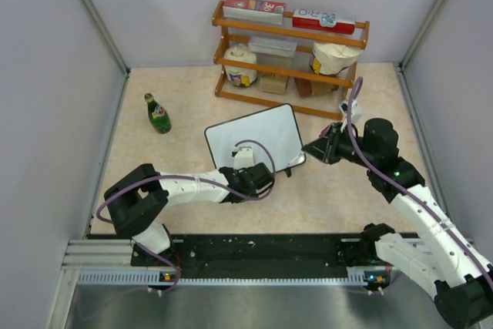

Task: Write a sentence on the whiteboard
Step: Move the whiteboard stand to the center of the board.

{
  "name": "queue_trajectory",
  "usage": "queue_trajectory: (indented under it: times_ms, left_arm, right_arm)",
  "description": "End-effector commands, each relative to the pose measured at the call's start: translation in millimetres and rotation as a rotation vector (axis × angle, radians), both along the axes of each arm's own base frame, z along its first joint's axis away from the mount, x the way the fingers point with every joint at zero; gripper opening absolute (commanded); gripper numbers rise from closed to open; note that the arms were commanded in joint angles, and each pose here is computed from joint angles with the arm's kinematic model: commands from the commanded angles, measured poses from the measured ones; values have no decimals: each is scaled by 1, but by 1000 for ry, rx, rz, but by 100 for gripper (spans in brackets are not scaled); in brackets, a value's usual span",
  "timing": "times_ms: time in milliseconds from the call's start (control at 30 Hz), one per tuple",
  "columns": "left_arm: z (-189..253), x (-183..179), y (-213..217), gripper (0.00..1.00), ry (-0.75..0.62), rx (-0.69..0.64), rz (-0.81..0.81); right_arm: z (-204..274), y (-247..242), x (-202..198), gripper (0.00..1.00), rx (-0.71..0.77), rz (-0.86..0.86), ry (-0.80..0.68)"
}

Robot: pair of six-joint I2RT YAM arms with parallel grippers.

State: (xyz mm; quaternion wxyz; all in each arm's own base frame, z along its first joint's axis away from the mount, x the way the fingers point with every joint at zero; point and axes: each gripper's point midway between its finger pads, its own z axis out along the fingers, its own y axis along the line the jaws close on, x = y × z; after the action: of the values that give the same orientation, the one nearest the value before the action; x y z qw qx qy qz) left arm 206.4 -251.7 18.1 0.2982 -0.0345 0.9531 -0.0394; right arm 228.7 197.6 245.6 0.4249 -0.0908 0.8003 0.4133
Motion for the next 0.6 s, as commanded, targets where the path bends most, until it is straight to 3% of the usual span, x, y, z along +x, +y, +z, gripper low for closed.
queue_trajectory:
  times_ms: [0, 567]
  left_arm:
    - [-5, -45, -15, 0, 128, -15, -73]
    - [-6, -109, -40, 0, 183, 6, -143]
  right_arm:
    - [9, -14, 3, 0, -30, -62, -63]
    - [1, -43, -34, 0, -54, -145, -79]
